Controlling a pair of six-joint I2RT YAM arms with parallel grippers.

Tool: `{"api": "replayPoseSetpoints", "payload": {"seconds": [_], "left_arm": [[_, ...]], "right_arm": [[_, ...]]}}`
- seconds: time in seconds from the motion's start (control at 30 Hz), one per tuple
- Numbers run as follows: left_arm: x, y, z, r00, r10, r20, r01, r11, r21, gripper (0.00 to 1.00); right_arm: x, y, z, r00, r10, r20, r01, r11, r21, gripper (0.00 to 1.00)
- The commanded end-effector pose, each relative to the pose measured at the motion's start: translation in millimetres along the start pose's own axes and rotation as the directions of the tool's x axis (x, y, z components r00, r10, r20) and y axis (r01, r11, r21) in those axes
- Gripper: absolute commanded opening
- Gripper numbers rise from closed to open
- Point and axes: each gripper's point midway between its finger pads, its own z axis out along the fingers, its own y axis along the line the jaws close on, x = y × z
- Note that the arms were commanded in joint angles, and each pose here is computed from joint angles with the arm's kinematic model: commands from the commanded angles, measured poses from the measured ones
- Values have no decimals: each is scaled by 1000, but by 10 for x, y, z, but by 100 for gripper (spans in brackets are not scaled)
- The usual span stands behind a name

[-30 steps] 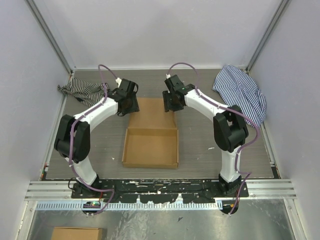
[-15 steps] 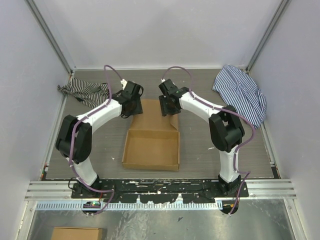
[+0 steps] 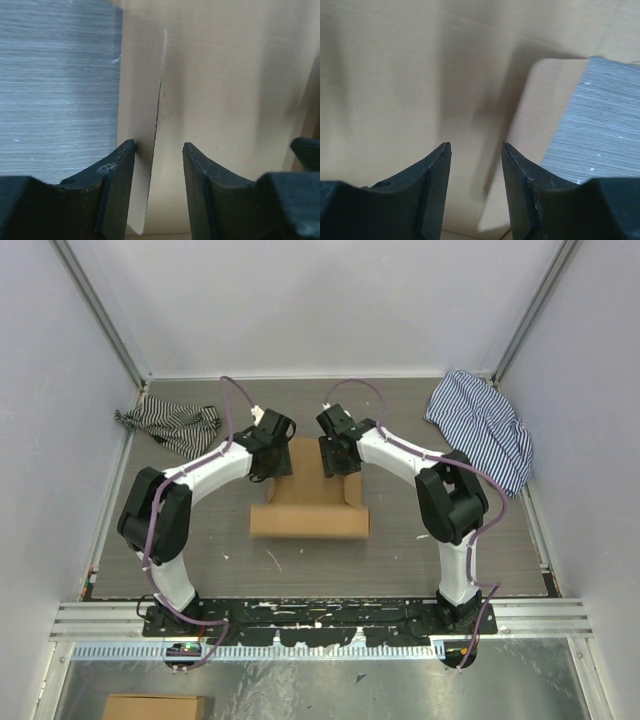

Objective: Fold the paper box

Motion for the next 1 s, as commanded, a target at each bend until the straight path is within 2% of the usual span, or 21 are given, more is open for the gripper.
{"api": "replayPoseSetpoints", "payload": {"seconds": [0.0, 0.47, 0.7, 0.83, 0.97], "left_arm": [[159, -365, 32, 999, -11, -33, 15, 992, 124, 49], [-229, 22, -342, 991, 72, 110, -64, 995, -70, 52], [-360, -34, -580, 985, 58, 163, -55, 998, -23, 53], [-360, 0, -625, 984, 54, 171, -49, 998, -28, 53], [-368, -18, -724, 983, 39, 180, -39, 999, -3, 53]], "right_arm": [[-24, 469, -13, 999, 15, 28, -11, 990, -140, 50], [-289, 230, -365, 990, 49, 131, -47, 999, -19, 47], [-284, 6, -730, 968, 91, 233, -99, 995, 23, 46], [-245, -59, -1109, 939, 127, 319, -122, 992, -38, 47], [52, -95, -1376, 940, 149, 307, -125, 987, -97, 47]]}}
